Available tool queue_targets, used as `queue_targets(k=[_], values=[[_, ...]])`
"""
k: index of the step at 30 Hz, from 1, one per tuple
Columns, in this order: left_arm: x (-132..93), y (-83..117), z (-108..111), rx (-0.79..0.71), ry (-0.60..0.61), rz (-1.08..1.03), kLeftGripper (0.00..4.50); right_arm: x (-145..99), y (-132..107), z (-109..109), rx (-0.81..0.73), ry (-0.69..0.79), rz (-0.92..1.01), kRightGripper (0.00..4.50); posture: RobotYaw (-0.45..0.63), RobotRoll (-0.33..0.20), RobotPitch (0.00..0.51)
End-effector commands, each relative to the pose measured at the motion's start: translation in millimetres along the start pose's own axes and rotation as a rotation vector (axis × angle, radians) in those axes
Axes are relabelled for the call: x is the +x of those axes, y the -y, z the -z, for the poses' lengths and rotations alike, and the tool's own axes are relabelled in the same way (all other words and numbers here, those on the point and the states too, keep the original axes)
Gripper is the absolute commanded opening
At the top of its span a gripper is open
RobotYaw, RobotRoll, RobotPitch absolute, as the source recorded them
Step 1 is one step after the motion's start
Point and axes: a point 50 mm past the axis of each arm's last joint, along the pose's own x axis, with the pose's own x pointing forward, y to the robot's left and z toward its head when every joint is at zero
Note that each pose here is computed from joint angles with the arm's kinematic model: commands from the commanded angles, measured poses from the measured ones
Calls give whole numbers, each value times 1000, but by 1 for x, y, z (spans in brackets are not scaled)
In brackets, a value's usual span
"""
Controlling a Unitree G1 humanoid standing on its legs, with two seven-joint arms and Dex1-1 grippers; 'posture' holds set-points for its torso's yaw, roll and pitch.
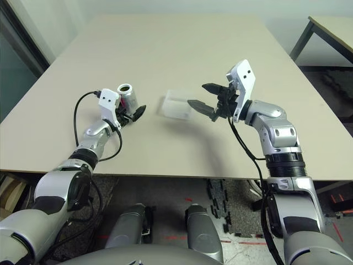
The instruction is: Pour the medicine from the bottle into the box.
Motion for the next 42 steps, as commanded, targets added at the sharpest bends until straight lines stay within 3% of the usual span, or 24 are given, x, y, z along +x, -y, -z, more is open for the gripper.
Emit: queue_targets(k=[1,14,21,26,34,42], values=[[-7,-2,8,-1,-26,8,4475,1,-2,2,10,-2,-9,4500,-77,0,59],[-29,1,1,27,49,96,4475,1,-6,10,15,-14,-18,4500,-63,0,69],[-67,11,-1,-39,-28,175,4475,-3,-8,19,9,-41,-11,4500,-60,0,71],[-87,-7,-1,-40,-54,35,4475,0,-9,20,17,-40,-18,4500,-42,0,73],[-94,-28,-15,-64,15,-73,4475,2,-9,19,12,-40,-27,4500,-36,0,72],[-101,-69,-25,-39,56,-301,4475,-9,4,21,10,-53,52,4500,-45,0,63]])
